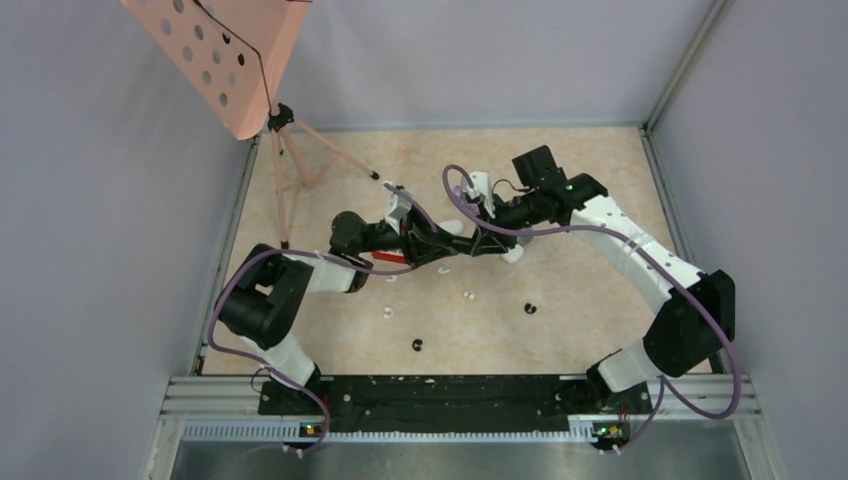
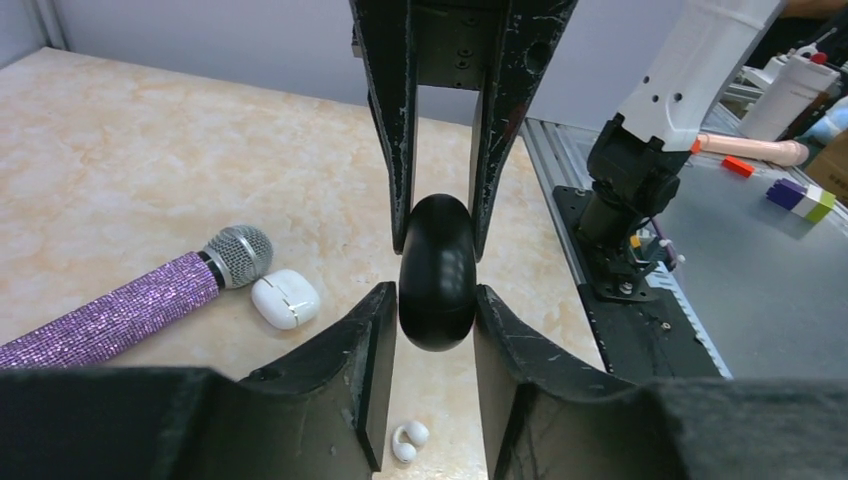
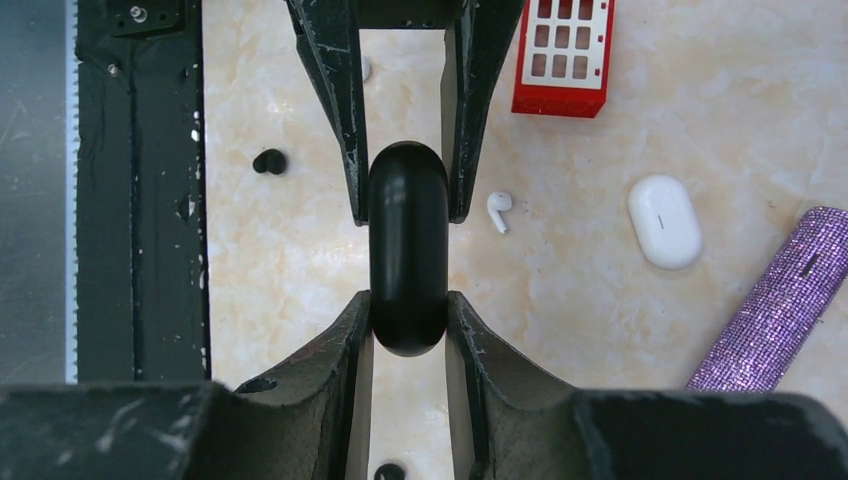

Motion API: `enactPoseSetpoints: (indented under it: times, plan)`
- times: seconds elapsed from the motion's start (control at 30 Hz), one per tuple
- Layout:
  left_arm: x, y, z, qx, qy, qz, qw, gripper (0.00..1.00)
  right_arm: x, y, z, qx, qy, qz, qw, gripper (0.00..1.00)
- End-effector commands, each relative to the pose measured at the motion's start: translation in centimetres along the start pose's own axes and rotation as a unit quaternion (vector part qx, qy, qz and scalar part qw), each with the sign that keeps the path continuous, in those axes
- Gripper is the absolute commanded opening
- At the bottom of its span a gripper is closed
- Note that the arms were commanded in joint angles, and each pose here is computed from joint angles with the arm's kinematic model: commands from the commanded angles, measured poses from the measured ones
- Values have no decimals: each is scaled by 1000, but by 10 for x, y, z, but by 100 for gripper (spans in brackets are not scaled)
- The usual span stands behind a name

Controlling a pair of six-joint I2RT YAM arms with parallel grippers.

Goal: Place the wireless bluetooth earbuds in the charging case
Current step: Open the charging case.

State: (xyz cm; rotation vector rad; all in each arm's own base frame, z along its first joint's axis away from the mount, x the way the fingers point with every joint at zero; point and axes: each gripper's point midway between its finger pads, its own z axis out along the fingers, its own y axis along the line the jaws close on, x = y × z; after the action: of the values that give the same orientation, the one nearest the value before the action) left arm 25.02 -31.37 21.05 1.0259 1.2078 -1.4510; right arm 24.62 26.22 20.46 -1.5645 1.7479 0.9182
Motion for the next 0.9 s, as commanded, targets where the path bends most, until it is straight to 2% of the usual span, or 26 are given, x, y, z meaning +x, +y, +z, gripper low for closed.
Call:
enactPoseSetpoints:
  times: [0.0,0.17,0.63,0.73,0.87]
  plan:
    - [1,13,3,-25,-13,4,1000,42,-28,-5,-8,20,-18,-51,998,12]
    - [0,13,6,-19,-14,-2,1000,52,-28,-6,-7,25,-13,-56,998,12]
    - [-3,6,9,-5,-16,-6,1000,50,-24,-12,-5,41,6,-63,997,11]
    - [-2,5,10,-3,-15,-7,1000,47,-26,-12,-5,40,5,-64,997,11]
    - [-1,5,12,1,-13,-7,1000,35,-26,-12,-5,40,4,-63,997,11]
